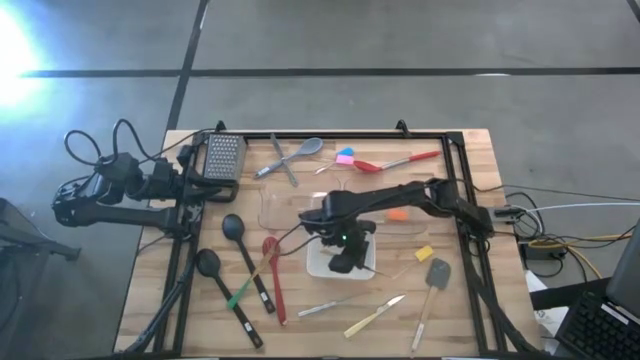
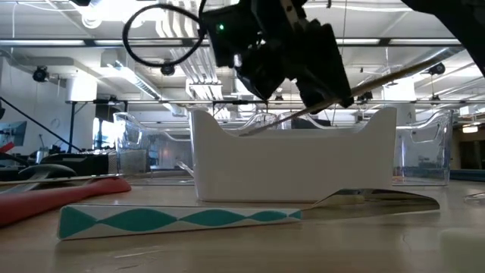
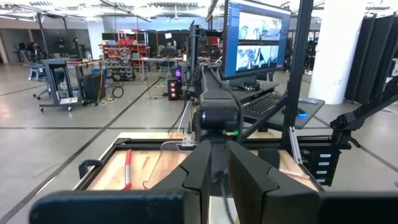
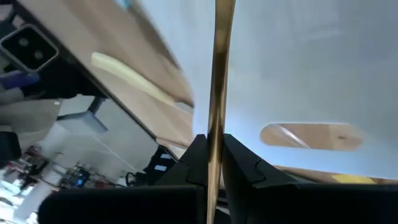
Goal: Pick & Place Kitchen Items
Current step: Put the gold knife into the white bin
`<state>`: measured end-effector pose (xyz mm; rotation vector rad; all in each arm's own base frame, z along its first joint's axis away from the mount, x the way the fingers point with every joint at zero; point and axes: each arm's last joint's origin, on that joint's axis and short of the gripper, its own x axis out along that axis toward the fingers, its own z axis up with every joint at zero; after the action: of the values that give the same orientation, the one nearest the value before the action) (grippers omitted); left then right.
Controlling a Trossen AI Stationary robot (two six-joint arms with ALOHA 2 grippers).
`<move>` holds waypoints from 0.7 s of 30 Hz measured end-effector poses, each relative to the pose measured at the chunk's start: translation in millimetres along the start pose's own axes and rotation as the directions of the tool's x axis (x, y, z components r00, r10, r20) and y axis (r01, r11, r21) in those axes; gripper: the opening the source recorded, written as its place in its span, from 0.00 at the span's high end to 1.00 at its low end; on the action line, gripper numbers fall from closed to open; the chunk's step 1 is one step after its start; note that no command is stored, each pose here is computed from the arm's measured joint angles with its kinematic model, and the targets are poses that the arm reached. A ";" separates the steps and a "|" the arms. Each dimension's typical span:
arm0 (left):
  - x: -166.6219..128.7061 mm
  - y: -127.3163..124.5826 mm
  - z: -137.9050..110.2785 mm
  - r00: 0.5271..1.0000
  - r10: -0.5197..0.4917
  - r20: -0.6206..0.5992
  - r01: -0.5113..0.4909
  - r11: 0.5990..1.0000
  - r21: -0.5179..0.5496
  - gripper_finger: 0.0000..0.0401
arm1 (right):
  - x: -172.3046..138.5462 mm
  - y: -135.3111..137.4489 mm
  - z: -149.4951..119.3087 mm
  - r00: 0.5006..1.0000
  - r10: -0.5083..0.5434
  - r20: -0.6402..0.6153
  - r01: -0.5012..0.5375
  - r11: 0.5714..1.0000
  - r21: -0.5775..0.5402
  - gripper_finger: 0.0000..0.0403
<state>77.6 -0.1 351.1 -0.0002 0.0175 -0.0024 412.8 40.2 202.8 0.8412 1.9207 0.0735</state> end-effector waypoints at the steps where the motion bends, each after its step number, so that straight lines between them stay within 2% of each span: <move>1: 0.0 0.0 0.0 1.000 -0.001 0.000 0.001 1.000 0.000 0.86 | -0.4 -2.9 2.0 1.000 0.000 0.005 0.000 1.000 0.015 0.97; 14: 0.0 0.0 0.0 1.000 0.000 0.000 0.000 1.000 0.000 0.86 | 21.8 -25.9 14.5 1.000 -0.028 0.000 0.028 0.994 0.109 0.97; 21: -0.1 0.0 0.0 1.000 0.000 0.000 0.000 1.000 0.000 0.86 | 22.0 -24.8 19.6 0.999 -0.011 0.042 0.007 0.996 0.091 0.95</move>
<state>77.5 -0.1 351.2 -0.0002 0.0171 -0.0027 410.0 28.4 166.3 0.8871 1.8991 -0.0370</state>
